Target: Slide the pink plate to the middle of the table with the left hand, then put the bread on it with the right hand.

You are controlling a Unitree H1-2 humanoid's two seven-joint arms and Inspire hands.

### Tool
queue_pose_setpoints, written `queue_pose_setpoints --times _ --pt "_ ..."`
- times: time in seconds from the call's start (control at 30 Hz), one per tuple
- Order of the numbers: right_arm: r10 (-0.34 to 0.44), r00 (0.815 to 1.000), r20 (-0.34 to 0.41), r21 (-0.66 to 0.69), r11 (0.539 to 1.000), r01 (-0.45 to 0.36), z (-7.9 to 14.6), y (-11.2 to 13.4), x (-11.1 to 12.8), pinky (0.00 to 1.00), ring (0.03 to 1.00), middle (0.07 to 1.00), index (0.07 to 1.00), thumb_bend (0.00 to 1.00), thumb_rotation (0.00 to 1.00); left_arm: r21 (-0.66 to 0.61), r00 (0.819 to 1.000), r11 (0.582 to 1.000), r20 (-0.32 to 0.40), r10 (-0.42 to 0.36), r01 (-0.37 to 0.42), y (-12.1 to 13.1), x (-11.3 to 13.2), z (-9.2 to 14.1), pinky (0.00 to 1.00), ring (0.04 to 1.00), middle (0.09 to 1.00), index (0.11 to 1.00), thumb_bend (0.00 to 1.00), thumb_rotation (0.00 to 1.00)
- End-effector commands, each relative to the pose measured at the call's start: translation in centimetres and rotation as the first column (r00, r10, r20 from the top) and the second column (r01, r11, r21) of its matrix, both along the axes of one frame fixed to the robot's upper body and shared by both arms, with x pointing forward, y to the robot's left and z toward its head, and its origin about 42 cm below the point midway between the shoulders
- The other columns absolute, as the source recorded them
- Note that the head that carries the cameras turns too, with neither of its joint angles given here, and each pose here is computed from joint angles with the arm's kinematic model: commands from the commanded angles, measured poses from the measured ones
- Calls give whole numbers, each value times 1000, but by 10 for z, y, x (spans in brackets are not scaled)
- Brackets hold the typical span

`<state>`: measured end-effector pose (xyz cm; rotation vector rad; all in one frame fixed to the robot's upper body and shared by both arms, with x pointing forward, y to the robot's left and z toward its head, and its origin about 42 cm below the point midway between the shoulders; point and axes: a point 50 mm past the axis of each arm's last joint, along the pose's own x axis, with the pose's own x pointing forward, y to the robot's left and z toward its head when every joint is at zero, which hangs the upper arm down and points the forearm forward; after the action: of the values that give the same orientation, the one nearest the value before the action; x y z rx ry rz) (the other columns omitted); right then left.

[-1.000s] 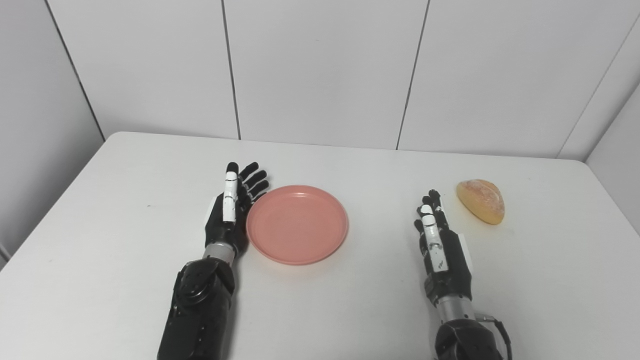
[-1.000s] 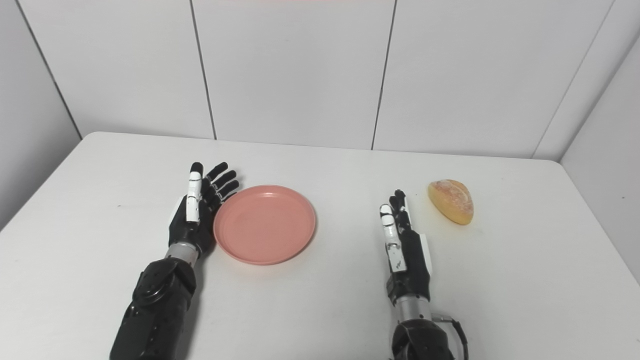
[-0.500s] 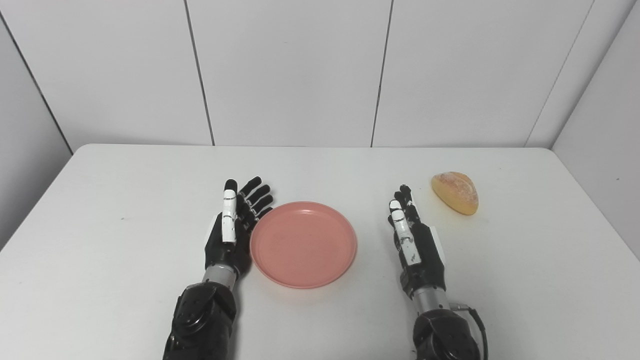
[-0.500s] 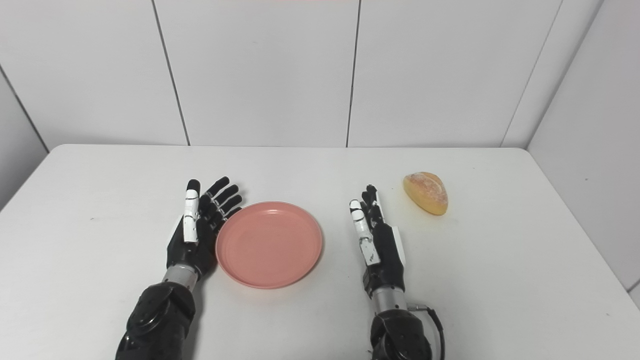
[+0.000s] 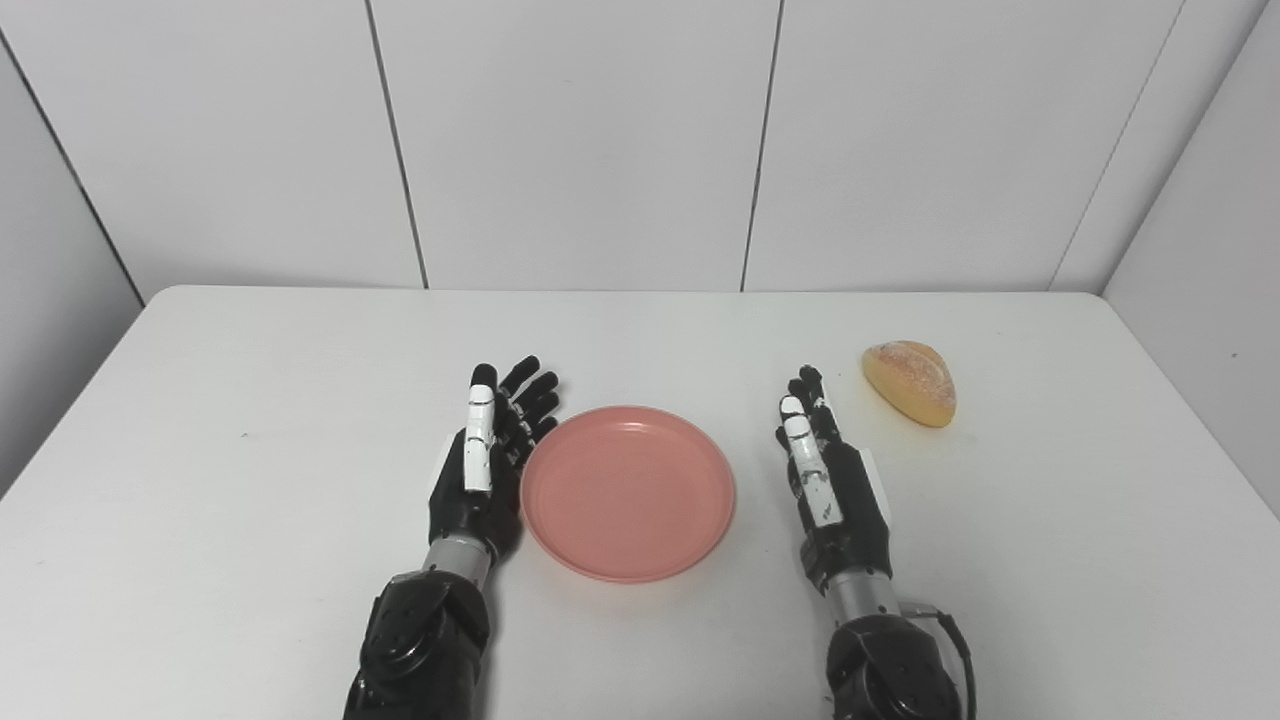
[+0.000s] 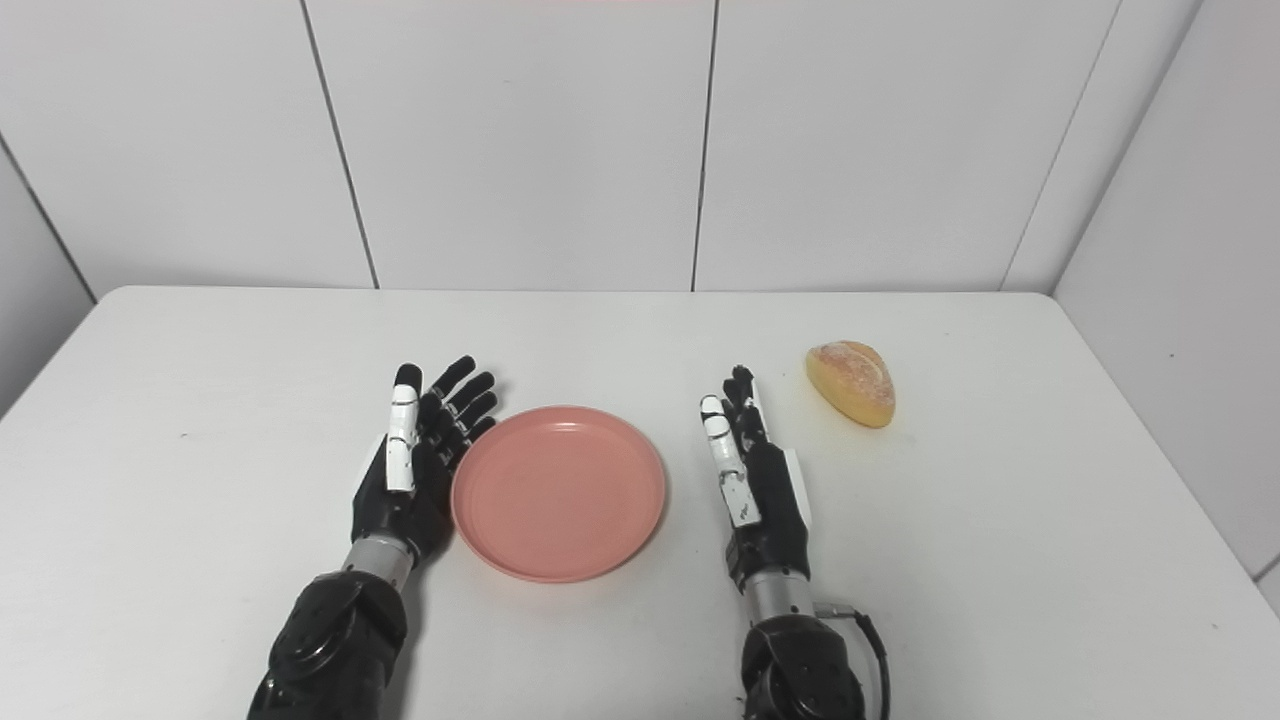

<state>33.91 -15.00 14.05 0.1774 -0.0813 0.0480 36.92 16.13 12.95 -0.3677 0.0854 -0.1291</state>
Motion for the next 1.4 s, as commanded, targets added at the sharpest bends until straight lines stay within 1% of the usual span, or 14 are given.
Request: queue_pose_setpoints --times 0.0,0.03,0.13,0.23,0.27,0.3,0.33,0.43,0.53,0.73,0.83,1.0,1.17,1.37 --pt "-3 992 127 -23 1000 6 28 -2 11 1000 1000 1000 1000 545 792 8 1000 1000 -7 -15 15 -6 -1 -4 946 922 881 858 625 986" --pt "-22 990 141 -85 996 34 30 -7 14 1000 1000 1000 1000 591 832 17 1000 1000 -5 -20 20 -6 -1 -4 950 926 886 862 624 994" --pt "-73 981 178 -194 975 108 39 -17 21 1000 1000 995 1000 631 843 24 1000 999 -9 -22 23 -7 0 -6 957 930 891 867 625 996" --pt "-87 968 236 -299 941 158 52 -29 27 1000 1000 995 1000 620 870 9 1000 1000 -14 -16 17 -8 -1 -7 964 932 894 871 635 980" --pt "-100 961 257 -331 925 185 57 -33 29 985 993 984 1000 627 845 9 1000 1000 -11 -17 18 -8 -1 -6 959 929 893 871 631 974" --pt "-116 954 276 -353 911 212 63 -37 31 959 976 972 1000 638 779 9 1000 1000 -7 -19 19 -8 -2 -6 959 930 897 877 629 979" --pt "-127 949 290 -365 902 232 67 -41 33 955 974 971 1000 639 770 11 1000 1000 -3 -21 21 -9 -2 -6 959 930 898 877 628 980" --pt "-146 931 336 -422 860 288 78 -55 40 921 958 976 1000 631 651 28 1000 999 5 -30 30 -9 -2 -5 961 934 902 884 615 997" --pt "-165 918 361 -492 802 338 86 -68 46 896 942 975 1000 649 592 28 999 999 14 -33 33 -8 -2 -5 960 934 904 887 603 1000" --pt "-192 906 377 -581 713 392 95 -79 52 862 934 958 1000 686 568 11 1000 1000 10 -25 25 -6 -1 -3 949 930 904 882 608 996" --pt "-233 902 363 -628 654 422 96 -85 58 821 911 948 998 715 548 -4 1000 1000 13 -14 14 -3 1 -1 949 925 901 879 609 979" --pt "-282 896 344 -665 601 445 97 -98 69 781 896 957 992 755 492 6 1000 1000 18 -8 8 0 2 0 927 910 885 867 622 975" --pt "-306 898 316 -730 527 436 94 -114 86 791 902 961 983 775 409 5 1000 1000 14 -8 8 -1 3 1 923 903 877 860 632 964" --pt "-328 904 274 -796 450 404 85 -128 105 729 854 914 956 784 375 12 1000 1000 17 -13 13 -3 2 1 912 896 870 853 630 959"
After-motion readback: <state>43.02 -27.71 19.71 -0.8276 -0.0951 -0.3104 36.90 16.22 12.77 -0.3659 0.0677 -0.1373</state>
